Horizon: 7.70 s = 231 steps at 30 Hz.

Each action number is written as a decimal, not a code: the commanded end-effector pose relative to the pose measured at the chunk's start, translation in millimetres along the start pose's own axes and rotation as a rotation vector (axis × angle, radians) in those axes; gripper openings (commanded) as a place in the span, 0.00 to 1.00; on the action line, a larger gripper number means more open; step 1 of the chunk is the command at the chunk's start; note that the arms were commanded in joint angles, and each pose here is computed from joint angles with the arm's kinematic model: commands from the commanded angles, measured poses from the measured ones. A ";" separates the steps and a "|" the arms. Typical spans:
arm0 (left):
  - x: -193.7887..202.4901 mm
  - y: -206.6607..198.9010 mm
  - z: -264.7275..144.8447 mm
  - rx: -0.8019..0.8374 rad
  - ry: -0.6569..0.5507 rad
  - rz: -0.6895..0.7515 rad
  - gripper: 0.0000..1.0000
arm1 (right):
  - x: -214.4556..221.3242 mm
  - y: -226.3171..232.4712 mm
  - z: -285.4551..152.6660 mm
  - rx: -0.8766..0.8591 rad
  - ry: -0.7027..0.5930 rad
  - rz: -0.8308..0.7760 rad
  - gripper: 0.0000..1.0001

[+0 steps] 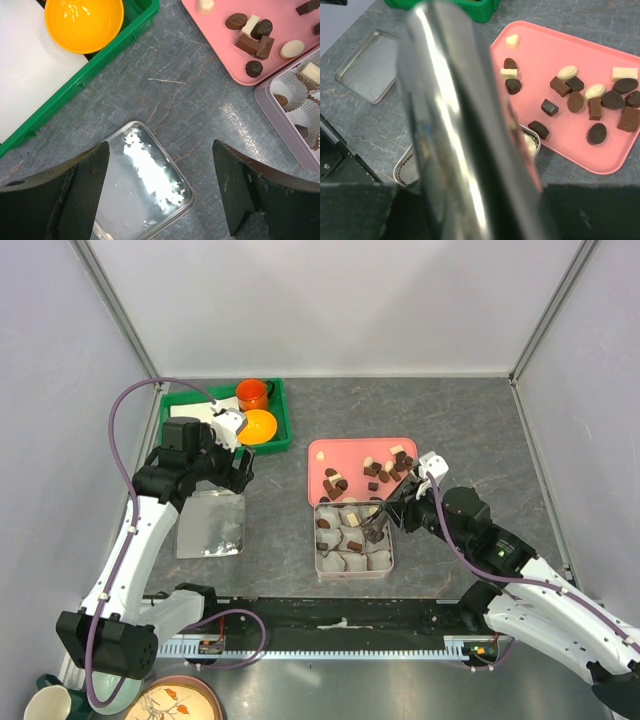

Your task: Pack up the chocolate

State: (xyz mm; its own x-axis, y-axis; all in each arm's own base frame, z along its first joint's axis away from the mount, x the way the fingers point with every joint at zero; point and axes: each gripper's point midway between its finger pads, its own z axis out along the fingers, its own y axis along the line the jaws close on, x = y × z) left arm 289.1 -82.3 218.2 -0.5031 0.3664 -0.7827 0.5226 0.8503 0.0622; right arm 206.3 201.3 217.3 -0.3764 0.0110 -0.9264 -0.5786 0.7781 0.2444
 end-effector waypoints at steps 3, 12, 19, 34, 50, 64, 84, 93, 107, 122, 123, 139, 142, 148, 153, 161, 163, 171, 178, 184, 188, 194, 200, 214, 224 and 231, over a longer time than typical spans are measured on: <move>-5.2 2.0 -2.3 -0.006 -0.014 0.004 0.91 | -5.8 3.9 1.4 -0.016 -0.035 0.014 0.29; -6.0 3.3 -3.5 -0.014 -0.018 0.011 0.91 | -3.5 1.6 5.9 -0.003 -0.030 0.016 0.37; -5.0 3.5 -4.4 -0.017 -0.019 0.016 0.91 | -16.1 2.5 5.8 0.003 -0.054 0.008 0.38; -5.0 4.7 -6.0 -0.027 -0.023 0.023 0.93 | -49.0 7.7 3.7 0.000 -0.126 -0.018 0.37; -7.3 6.0 -4.8 -0.030 -0.030 0.025 0.93 | -155.3 -41.6 95.1 0.277 -0.393 -0.223 0.20; -4.5 7.2 -1.0 -0.031 -0.022 0.032 0.93 | -105.7 -91.1 162.4 0.294 -0.250 -0.169 0.42; -4.5 7.6 -6.4 -0.043 -0.029 0.041 0.93 | -60.5 -107.8 162.8 0.305 -0.156 -0.134 0.46; -4.3 7.2 -6.5 -0.040 -0.030 0.045 0.93 | -42.0 -115.4 159.4 0.327 -0.116 -0.136 0.45; -2.9 7.2 -7.4 -0.044 -0.030 0.049 0.93 | -15.0 -117.7 159.2 0.316 -0.065 -0.117 0.35; -4.2 6.1 -9.2 -0.039 -0.030 0.047 0.93 | -126.2 -42.7 118.5 0.068 -0.292 -0.076 0.24; -4.3 6.3 -8.8 -0.039 -0.030 0.047 0.93 | -128.6 -32.3 109.4 0.043 -0.297 -0.079 0.24; -5.6 6.0 -3.9 -0.027 -0.025 0.037 0.93 | -47.2 89.3 22.0 -0.324 -0.121 0.006 0.22; -7.1 6.3 -4.2 -0.028 -0.026 0.034 0.93 | -38.2 101.8 16.6 -0.368 -0.094 0.012 0.22; -9.3 5.7 -7.1 -0.027 -0.029 0.032 0.93 | -5.7 122.2 19.8 -0.425 -0.015 0.020 0.22; -9.4 6.4 -8.3 -0.032 -0.029 0.035 0.93 | 17.1 124.4 24.5 -0.417 0.023 0.014 0.25; -7.6 5.7 -8.1 -0.029 -0.027 0.036 0.93 | 18.5 121.7 33.3 -0.396 0.011 -0.006 0.27; -6.7 5.9 -8.3 -0.032 -0.025 0.036 0.93 | 17.4 121.5 34.6 -0.392 0.006 -0.008 0.27; -5.2 6.6 -8.6 -0.037 -0.025 0.038 0.93 | 16.9 120.2 36.5 -0.383 0.003 -0.016 0.35; -4.6 5.7 -7.9 -0.033 -0.024 0.036 0.94 | 9.3 118.3 36.4 -0.367 -0.016 -0.033 0.42; -4.4 5.1 -8.8 -0.032 -0.026 0.036 0.94 | -9.6 114.8 36.9 -0.334 -0.059 -0.081 0.40; -5.1 4.0 -8.7 -0.027 -0.029 0.034 0.94 | -52.8 104.1 39.3 -0.230 -0.163 -0.142 0.38; -6.4 3.8 -10.0 -0.027 -0.034 0.035 0.94 | -98.1 79.4 75.0 -0.110 -0.214 -0.202 0.31; -4.3 3.9 -8.9 -0.027 -0.029 0.037 0.94 | -125.7 33.6 132.1 -0.007 -0.248 -0.204 0.22; -1.6 7.4 -4.2 -0.038 -0.021 0.054 0.94 | -115.3 -17.9 242.6 0.108 -0.215 -0.212 0.35; -2.2 8.6 -2.8 -0.039 -0.020 0.060 0.94 | -96.2 -34.3 266.7 0.149 -0.179 -0.218 0.48; -2.8 10.4 -3.0 -0.046 -0.018 0.066 0.94 | -71.9 -41.4 280.5 0.158 -0.129 -0.205 0.49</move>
State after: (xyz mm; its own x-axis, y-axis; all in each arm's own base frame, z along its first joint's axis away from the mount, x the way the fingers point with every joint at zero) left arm 287.5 -76.5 216.2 -0.4948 0.3881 -0.7775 0.5162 0.8510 0.0963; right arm 445.9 338.8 174.2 -0.2125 -0.1373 -0.9675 -0.5247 0.8513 -0.0055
